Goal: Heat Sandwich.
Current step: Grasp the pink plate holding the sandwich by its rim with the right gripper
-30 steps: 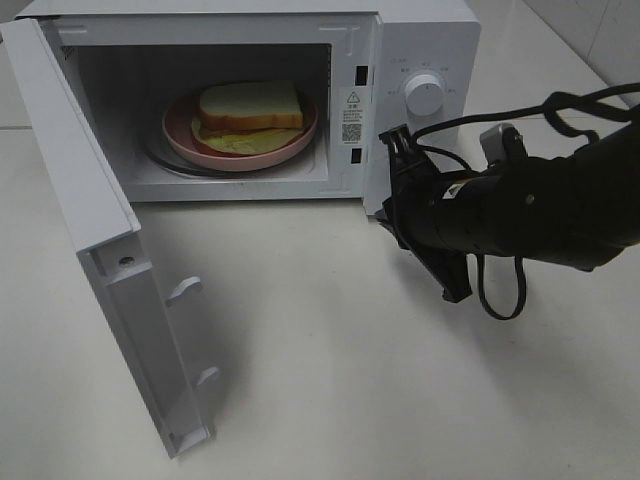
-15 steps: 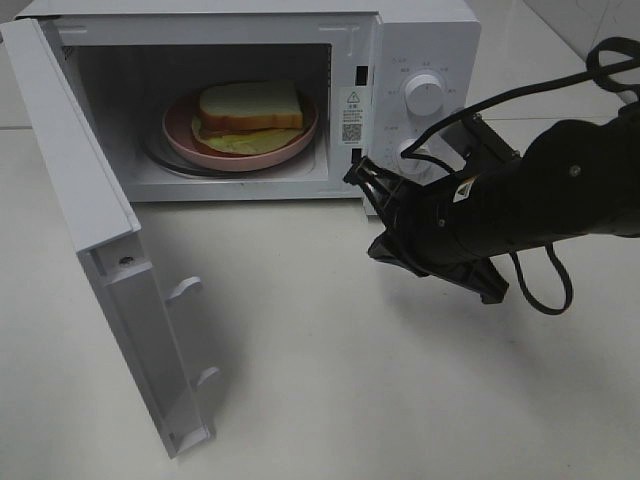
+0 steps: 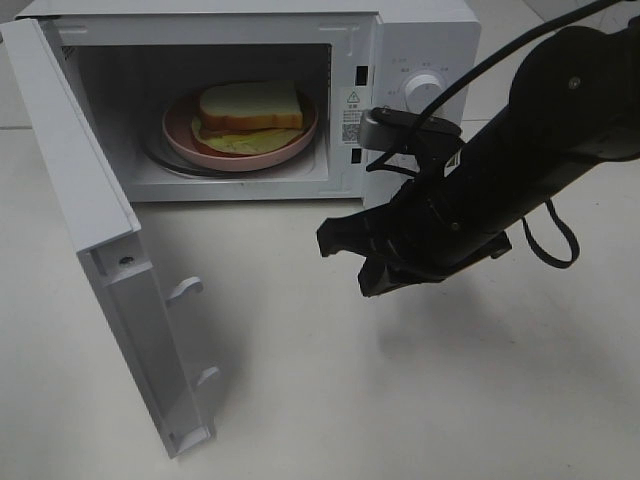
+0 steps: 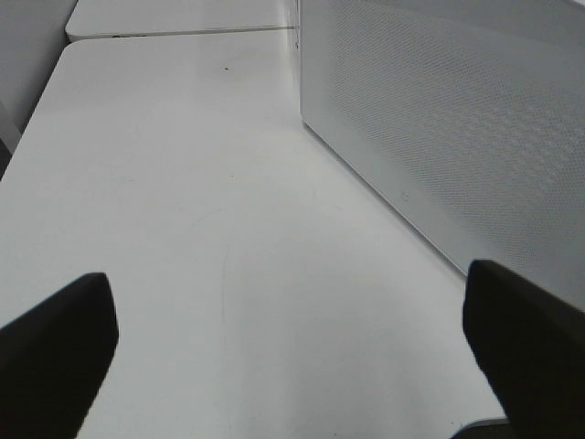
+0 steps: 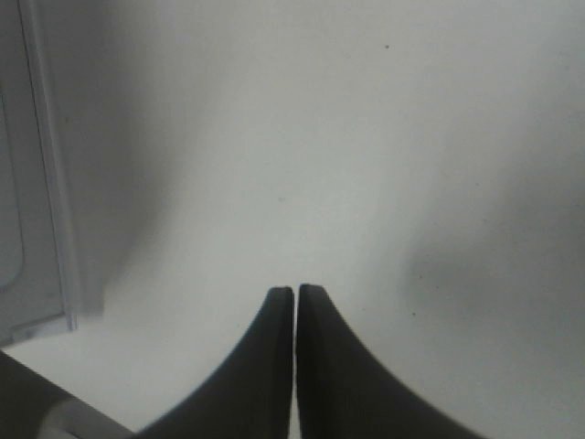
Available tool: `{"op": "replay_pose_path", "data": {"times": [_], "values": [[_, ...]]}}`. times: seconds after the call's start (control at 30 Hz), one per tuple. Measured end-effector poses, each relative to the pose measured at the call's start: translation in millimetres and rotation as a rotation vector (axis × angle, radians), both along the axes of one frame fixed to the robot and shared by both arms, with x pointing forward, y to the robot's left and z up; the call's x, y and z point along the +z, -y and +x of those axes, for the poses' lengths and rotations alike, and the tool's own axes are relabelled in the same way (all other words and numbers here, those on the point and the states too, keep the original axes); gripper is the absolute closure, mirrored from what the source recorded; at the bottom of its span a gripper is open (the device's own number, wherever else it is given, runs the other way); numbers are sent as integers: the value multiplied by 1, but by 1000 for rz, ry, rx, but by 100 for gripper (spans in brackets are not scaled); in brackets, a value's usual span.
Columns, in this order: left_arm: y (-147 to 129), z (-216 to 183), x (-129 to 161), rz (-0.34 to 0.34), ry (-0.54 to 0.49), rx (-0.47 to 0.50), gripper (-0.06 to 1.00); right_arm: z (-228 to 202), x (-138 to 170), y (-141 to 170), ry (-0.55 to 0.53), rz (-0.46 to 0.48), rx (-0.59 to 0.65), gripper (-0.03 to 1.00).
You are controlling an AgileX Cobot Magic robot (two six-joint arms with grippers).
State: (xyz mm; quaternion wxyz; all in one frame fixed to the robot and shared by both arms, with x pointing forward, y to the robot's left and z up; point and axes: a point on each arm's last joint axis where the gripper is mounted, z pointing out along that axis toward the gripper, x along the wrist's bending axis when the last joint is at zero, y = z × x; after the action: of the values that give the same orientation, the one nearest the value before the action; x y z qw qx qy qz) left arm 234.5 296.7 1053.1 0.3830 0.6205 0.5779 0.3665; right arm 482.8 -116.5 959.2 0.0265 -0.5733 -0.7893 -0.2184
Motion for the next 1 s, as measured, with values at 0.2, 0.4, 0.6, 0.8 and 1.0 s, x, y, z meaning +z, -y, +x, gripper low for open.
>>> {"op": "replay_pose_path", "data": {"times": [0.2, 0.4, 0.6, 0.8, 1.0], "values": [[0, 0, 0, 0, 0, 0, -2, -1, 3, 2, 54, -102, 246, 92], [0, 0, 0, 0, 0, 0, -2, 2, 15, 4, 131, -176, 454, 90], [0, 0, 0, 0, 0, 0, -2, 3, 22, 5, 196, -240, 646, 89], [0, 0, 0, 0, 0, 0, -2, 3, 22, 6, 280, -296, 907, 87], [0, 0, 0, 0, 0, 0, -2, 3, 22, 6, 365, -344, 1174, 85]]}}
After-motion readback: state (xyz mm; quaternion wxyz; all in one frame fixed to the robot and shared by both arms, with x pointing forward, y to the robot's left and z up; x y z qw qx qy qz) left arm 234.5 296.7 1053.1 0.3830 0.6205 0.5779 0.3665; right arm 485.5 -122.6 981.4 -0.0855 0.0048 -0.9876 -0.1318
